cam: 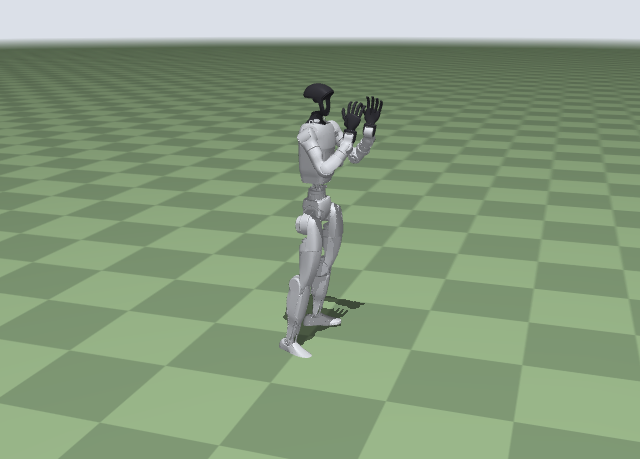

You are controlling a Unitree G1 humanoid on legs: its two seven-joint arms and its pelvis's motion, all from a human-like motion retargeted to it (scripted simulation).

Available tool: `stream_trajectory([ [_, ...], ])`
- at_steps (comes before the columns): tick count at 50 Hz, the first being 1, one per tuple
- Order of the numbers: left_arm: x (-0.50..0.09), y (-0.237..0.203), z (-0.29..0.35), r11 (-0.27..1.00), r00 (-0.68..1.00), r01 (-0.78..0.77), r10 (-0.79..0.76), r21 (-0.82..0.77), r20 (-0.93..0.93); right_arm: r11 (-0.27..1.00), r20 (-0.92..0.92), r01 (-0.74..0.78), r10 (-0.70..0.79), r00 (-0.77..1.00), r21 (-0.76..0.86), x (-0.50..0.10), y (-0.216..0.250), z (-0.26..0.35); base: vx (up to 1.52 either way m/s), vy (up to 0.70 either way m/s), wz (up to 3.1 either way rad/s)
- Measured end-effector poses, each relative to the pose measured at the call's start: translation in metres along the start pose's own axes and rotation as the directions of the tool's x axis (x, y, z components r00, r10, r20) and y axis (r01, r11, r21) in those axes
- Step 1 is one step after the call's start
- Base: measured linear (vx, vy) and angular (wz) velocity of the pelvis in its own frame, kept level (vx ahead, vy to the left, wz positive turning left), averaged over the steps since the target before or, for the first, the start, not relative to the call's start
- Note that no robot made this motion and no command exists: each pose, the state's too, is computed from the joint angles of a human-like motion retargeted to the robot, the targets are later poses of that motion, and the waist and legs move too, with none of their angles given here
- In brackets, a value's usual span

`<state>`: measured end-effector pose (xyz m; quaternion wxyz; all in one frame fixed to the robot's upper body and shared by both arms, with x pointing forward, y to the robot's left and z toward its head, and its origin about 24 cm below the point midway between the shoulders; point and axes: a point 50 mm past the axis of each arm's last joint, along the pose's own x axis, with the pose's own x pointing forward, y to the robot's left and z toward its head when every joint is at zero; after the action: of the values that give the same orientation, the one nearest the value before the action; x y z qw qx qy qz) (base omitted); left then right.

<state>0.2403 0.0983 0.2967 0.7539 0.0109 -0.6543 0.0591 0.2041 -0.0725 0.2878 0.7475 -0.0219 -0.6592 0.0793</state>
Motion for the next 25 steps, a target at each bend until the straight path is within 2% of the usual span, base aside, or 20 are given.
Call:
stream_trajectory([
  [3, -0.038, 0.009, 0.004, 0.994, 0.989, 0.081, -0.089, -0.070, -0.119, 0.995, 0.086, 0.097, -0.097, 0.992, 0.009, 0.026, -0.007, 0.002, -0.01, -0.01, -0.31],
  [5, -0.054, 0.007, 0.013, 0.983, 0.978, 0.119, -0.140, -0.137, -0.156, 0.989, 0.072, 0.148, -0.150, 0.986, 0.031, 0.033, -0.011, -0.004, 0.00, 0.00, 0.00],
  [8, -0.051, 0.002, 0.033, 0.975, 0.987, 0.135, -0.149, -0.177, -0.065, 0.977, -0.080, 0.204, -0.199, 0.977, 0.057, 0.023, -0.017, -0.029, 0.00, 0.03, 0.17],
  [11, -0.029, -0.001, 0.050, 0.984, 0.990, 0.122, -0.110, -0.132, 0.092, 0.980, -0.276, 0.192, -0.169, 0.946, 0.057, -0.001, -0.018, -0.057, -0.01, 0.03, 0.35],
  [14, -0.012, -0.001, 0.054, 0.993, 0.979, 0.098, -0.084, -0.066, 0.187, 0.988, -0.323, 0.137, -0.109, 0.940, 0.065, -0.014, -0.014, -0.060, -0.02, 0.01, 0.23],
  [18, -0.015, -0.003, 0.029, 0.992, 0.990, 0.117, -0.114, -0.034, 0.086, 0.989, -0.103, 0.108, -0.097, 0.990, 0.103, 0.003, -0.004, -0.019, 0.00, 0.00, 0.00],
  [22, -0.041, -0.007, -0.013, 0.974, 0.959, 0.193, -0.212, -0.117, -0.189, 0.986, 0.189, 0.091, -0.117, 0.975, 0.143, 0.026, 0.000, 0.033, -0.02, -0.02, -0.15],
  [25, -0.051, -0.007, -0.020, 0.963, 0.936, 0.213, -0.250, -0.167, -0.249, 0.984, 0.297, 0.081, -0.126, 0.947, 0.157, 0.032, 0.000, 0.052, 0.00, 0.00, 0.00],
])
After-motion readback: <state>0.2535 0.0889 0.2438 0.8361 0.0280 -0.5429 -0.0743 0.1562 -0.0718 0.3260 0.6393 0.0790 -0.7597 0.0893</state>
